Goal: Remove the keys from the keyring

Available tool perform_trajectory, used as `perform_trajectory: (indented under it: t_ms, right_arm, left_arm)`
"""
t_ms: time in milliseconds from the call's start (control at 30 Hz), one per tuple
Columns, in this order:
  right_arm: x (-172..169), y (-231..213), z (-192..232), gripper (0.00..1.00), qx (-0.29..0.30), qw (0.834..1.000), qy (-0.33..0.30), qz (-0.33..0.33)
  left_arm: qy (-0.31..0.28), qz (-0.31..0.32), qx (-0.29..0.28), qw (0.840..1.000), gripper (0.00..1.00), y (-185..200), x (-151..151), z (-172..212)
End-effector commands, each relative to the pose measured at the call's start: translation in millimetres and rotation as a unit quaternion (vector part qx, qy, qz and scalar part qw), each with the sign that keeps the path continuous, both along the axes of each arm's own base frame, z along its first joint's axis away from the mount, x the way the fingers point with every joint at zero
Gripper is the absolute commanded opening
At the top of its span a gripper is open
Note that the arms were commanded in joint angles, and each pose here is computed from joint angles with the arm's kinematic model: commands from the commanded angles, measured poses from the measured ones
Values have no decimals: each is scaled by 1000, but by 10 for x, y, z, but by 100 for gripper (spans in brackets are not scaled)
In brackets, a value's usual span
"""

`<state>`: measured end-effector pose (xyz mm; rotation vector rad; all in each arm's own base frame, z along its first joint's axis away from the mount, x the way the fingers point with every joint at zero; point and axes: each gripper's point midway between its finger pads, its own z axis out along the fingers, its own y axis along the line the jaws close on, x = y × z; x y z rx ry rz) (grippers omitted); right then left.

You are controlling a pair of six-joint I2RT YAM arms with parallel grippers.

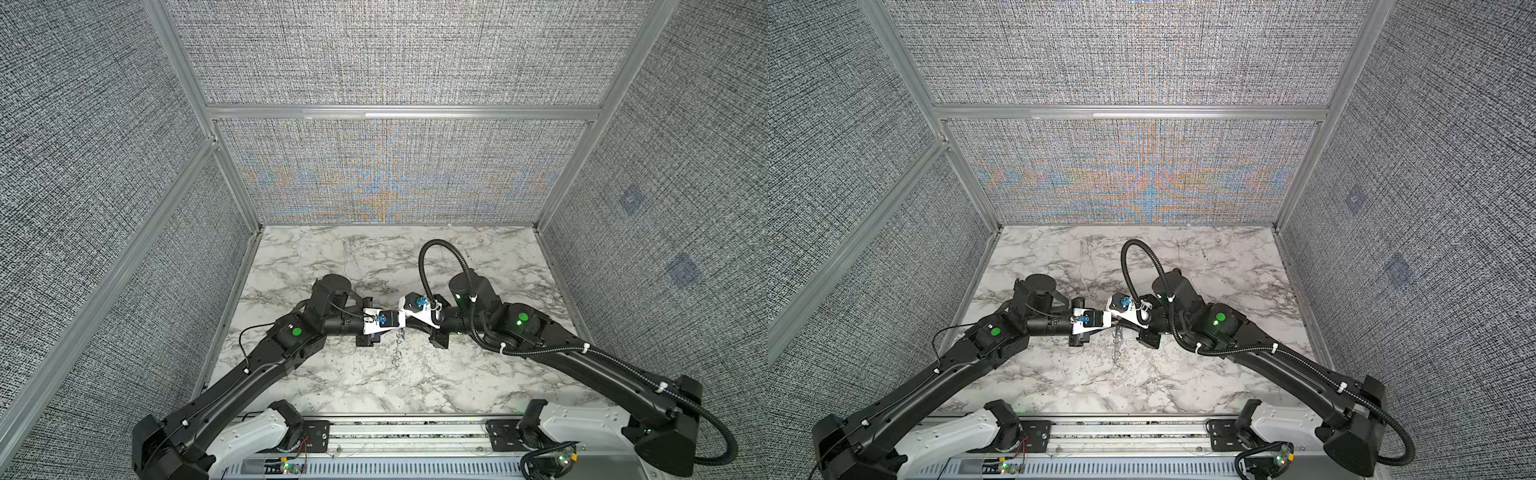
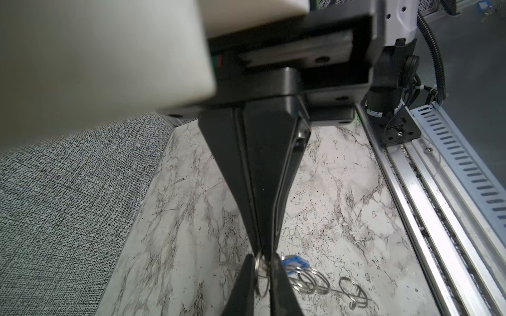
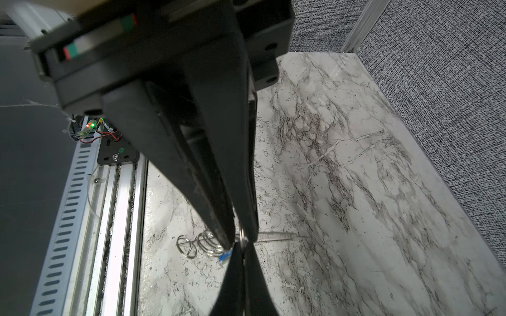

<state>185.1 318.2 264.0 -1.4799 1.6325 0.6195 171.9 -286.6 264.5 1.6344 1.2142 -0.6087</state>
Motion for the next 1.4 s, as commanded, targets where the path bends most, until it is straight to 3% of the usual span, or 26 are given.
perform_trajectory:
  t_ms: [0,400,533,667,900,1367]
  right_arm:
    - [-17,3,26,0,-1,1000,-5,8]
    - [45,-17,107,0,3,999,-36,-2]
    - [88,-87,119,21,7,998,-55,-20]
    - [113,-185,72,28,11,997,-68,-43]
    - [106,-287,-107,33,31,995,-65,-71]
    - [220,-185,-114,33,52,992,-78,-82]
  left_arm:
    - [0,5,9,1000,11,10,13,-22]
    - [25,-2,-3,1000,0,-39,-12,-2]
    - [35,7,-45,998,0,-82,1,137]
    - [47,19,-80,996,0,-109,32,229]
    - [68,34,-130,989,0,-130,62,349]
    - [88,40,-203,974,0,-95,26,491]
